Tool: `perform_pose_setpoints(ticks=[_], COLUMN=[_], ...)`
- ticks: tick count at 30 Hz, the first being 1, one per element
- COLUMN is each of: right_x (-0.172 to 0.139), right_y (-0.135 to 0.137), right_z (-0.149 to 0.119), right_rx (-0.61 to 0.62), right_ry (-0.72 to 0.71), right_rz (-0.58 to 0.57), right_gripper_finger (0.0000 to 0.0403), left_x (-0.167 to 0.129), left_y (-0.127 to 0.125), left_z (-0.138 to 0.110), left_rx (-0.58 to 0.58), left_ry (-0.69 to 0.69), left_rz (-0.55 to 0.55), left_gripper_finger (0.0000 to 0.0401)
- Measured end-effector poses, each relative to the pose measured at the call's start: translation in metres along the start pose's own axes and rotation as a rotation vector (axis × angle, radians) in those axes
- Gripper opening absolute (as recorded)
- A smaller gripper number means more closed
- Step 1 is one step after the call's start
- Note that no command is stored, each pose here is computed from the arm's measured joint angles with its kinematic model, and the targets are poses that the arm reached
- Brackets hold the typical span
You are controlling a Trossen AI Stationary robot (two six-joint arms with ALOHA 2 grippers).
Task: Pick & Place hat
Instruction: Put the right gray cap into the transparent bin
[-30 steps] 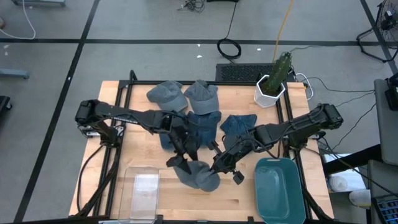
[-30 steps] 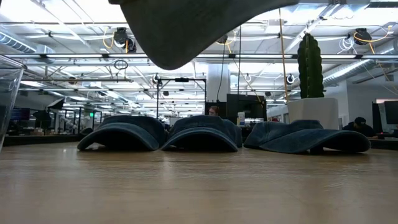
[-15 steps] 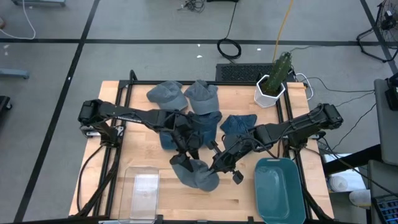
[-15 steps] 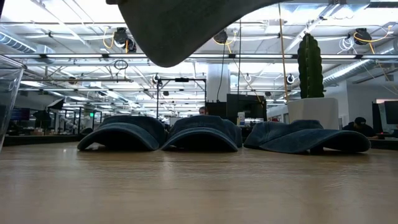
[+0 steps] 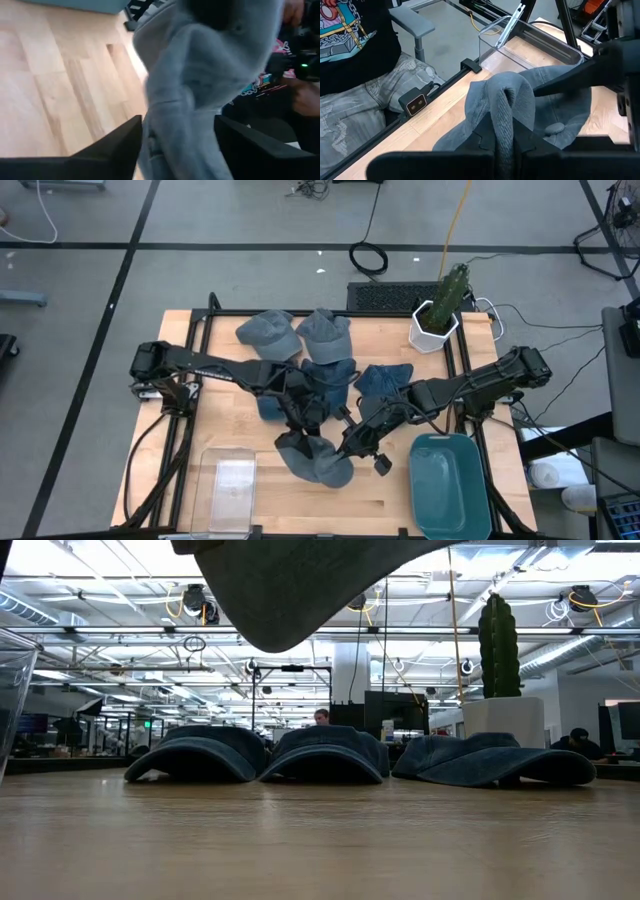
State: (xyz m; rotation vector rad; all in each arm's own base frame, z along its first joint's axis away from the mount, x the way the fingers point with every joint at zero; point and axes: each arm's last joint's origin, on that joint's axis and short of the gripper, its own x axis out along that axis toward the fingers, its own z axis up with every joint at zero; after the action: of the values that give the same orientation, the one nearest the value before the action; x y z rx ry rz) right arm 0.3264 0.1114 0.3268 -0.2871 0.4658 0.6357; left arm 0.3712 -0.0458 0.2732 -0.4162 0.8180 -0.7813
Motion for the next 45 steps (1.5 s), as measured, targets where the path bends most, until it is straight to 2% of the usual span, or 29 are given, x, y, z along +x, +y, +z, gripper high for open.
perform_pose_setpoints(ticks=[3,6,8,14,18,21,24,30,35,39,42,45], right_x=[0.000,0.000,0.000,0.000,0.000,0.000,0.000,-0.001,-0.011,-0.023,-0.027,-0.034], right_y=[0.000,0.000,0.000,0.002,0.000,-0.002,-0.003,-0.009,-0.017,-0.018,-0.017,-0.016], right_z=[0.000,0.000,-0.002,-0.006,-0.003,0.000,0.003,0.004,-0.002,-0.008,-0.011,-0.011], right_rx=[0.002,0.019,0.030,0.084,0.120,0.149,0.146,0.182,0.202,0.242,0.287,0.308], right_ry=[0.000,0.004,0.015,0.061,0.033,0.009,-0.024,-0.029,0.060,0.143,0.171,0.178], right_rz=[0.000,0.002,0.005,0.006,-0.023,-0.050,-0.061,-0.179,-0.409,-0.508,-0.512,-0.516], right_gripper_finger=[0.0000,0.0000,0.0000,0.0000,0.0008,0.0032,0.0077,0.0203,0.0285,0.0308,0.0309,0.0304], left_x=[0.013,0.020,0.018,-0.001,-0.015,-0.026,-0.033,-0.037,-0.050,-0.063,-0.075,-0.081], left_y=[0.010,0.016,0.012,-0.026,-0.058,-0.076,-0.085,-0.081,-0.080,-0.096,-0.116,-0.140], left_z=[-0.002,-0.003,0.000,0.001,-0.009,-0.009,-0.008,-0.011,-0.024,-0.034,-0.047,-0.056], left_rx=[-0.012,-0.002,0.014,0.106,0.273,0.326,0.361,0.329,0.212,0.152,0.118,0.138], left_ry=[0.014,0.020,0.022,0.089,0.179,0.164,0.137,0.169,0.277,0.314,0.352,0.311], left_rz=[-0.007,-0.026,-0.056,-0.017,0.033,0.051,0.048,0.120,0.262,0.355,0.417,0.498], left_gripper_finger=[0.0155,0.0054,0.0017,0.0006,0.0004,0.0004,0.0003,0.0002,0.0001,0.0001,0.0001,0.0001])
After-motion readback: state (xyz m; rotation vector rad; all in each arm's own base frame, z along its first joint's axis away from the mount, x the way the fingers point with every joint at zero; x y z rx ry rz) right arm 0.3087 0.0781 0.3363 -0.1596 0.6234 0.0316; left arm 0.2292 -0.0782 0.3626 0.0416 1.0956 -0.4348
